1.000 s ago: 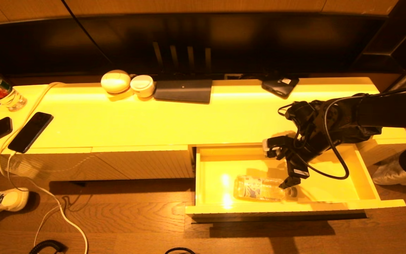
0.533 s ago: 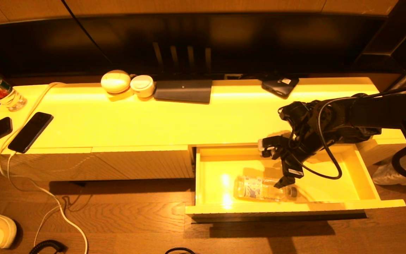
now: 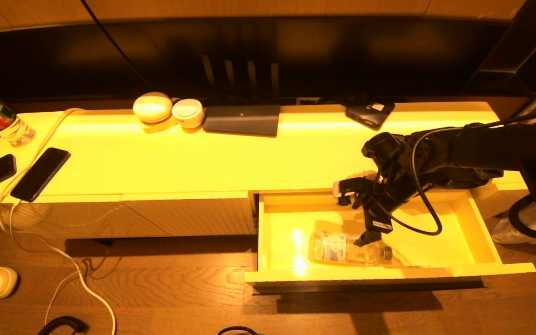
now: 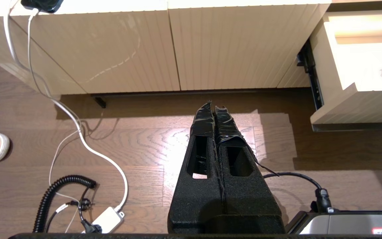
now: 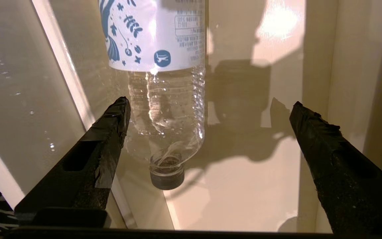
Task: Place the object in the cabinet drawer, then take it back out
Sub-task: Take the mineral water out of the drawer and put it on the table
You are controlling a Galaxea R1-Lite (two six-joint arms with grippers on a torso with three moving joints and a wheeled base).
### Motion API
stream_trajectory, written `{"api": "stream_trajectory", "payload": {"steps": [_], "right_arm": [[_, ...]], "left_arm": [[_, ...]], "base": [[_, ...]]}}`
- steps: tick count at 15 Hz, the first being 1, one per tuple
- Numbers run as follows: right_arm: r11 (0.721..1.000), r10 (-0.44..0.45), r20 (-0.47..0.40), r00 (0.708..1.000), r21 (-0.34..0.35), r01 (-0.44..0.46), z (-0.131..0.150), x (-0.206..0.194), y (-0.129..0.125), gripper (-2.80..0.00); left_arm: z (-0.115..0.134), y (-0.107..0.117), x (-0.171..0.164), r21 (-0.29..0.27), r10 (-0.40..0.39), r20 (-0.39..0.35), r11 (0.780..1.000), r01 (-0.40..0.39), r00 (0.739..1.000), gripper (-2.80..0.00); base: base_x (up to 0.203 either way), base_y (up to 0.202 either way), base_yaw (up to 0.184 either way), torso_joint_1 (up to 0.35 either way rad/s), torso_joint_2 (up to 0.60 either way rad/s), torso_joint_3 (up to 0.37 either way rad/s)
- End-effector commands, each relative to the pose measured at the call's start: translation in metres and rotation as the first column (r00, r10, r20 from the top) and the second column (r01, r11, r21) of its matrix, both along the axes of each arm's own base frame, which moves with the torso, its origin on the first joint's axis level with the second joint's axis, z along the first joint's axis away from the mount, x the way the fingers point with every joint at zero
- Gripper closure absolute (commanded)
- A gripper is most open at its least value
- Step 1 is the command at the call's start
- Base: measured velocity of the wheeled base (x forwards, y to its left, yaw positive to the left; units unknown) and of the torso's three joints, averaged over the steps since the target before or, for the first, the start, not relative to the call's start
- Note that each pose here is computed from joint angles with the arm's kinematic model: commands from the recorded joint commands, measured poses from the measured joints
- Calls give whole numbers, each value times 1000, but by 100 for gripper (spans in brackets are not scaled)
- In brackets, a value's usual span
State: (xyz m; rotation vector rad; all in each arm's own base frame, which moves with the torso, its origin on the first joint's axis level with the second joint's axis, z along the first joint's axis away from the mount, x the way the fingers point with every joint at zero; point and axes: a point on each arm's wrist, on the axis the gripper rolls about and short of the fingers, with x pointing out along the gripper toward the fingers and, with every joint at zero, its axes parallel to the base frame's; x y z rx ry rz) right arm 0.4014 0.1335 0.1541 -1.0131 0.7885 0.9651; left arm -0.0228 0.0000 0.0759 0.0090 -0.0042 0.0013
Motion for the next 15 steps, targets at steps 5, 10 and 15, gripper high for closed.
{"api": "stream_trajectory", "payload": {"steps": [5,10,15], "right_arm": [[1000,18,16,1000,6,-18,0,3,7,-280],[1000,26,12,1000,7,-26,0,2,11,-280],[999,44,-3,999,4,-44,-3,-1,18,-280]], "left_arm": [[0,0,0,0,0,-1,1000,0,1000,0],[0,0,0,0,0,-1,1000,0,1000,0],[0,0,0,0,0,-1,1000,0,1000,0]], "base": [[0,0,0,0,0,0],[0,0,0,0,0,0],[0,0,0,0,0,0]]}}
